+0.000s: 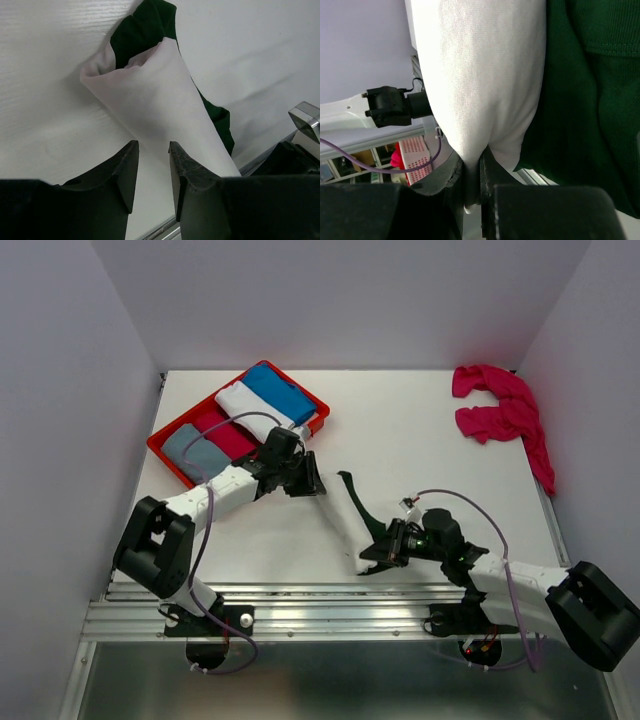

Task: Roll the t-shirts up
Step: Roll the T-shirt to the center of the board.

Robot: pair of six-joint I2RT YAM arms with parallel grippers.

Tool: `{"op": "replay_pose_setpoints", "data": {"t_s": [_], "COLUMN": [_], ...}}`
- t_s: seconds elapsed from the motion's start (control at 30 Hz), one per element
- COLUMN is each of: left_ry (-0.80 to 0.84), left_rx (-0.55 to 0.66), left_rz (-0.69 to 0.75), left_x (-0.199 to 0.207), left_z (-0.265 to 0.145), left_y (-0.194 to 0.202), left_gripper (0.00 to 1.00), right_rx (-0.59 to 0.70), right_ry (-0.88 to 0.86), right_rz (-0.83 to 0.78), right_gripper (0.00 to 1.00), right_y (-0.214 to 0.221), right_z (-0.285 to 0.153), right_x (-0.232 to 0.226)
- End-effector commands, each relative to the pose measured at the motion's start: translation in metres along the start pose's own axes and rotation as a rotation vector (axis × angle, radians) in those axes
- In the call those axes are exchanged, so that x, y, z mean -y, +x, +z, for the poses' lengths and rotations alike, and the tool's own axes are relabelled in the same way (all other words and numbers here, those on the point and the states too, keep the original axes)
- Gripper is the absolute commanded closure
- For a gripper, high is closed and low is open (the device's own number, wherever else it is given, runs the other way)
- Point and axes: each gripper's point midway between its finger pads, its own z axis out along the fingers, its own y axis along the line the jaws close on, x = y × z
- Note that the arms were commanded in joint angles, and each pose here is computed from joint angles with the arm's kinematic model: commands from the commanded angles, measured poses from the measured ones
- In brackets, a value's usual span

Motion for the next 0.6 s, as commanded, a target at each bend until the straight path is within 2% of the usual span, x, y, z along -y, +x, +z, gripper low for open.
{"op": "replay_pose_setpoints", "data": {"t_s": [0.0,0.3,0.57], "left_ry": [0.073,0.116,0.164], "left_rx": [0.045,0.017,-0.072], "left_rz": [0.033,0.05,0.07], "left_x": [0.028,0.051,0.077], "left_z": [0.004,0.03,0.069], "left_y": [-0.02,-0.022,0.0], "left_gripper": [0.6,0.64,0.69], "right_rx": [0.04,0.091,0.087], "right_ry": [-0.099,-0.128,-0.102], "right_rz": [0.009,0.072,0.078], "right_gripper": [0.99,0.99,0.99], "right_y": [-0.006,0.0,0.004], "right_z": [-0.007,-0.018,-0.019], "right_x": [-0.019,-0.007,0.004]}}
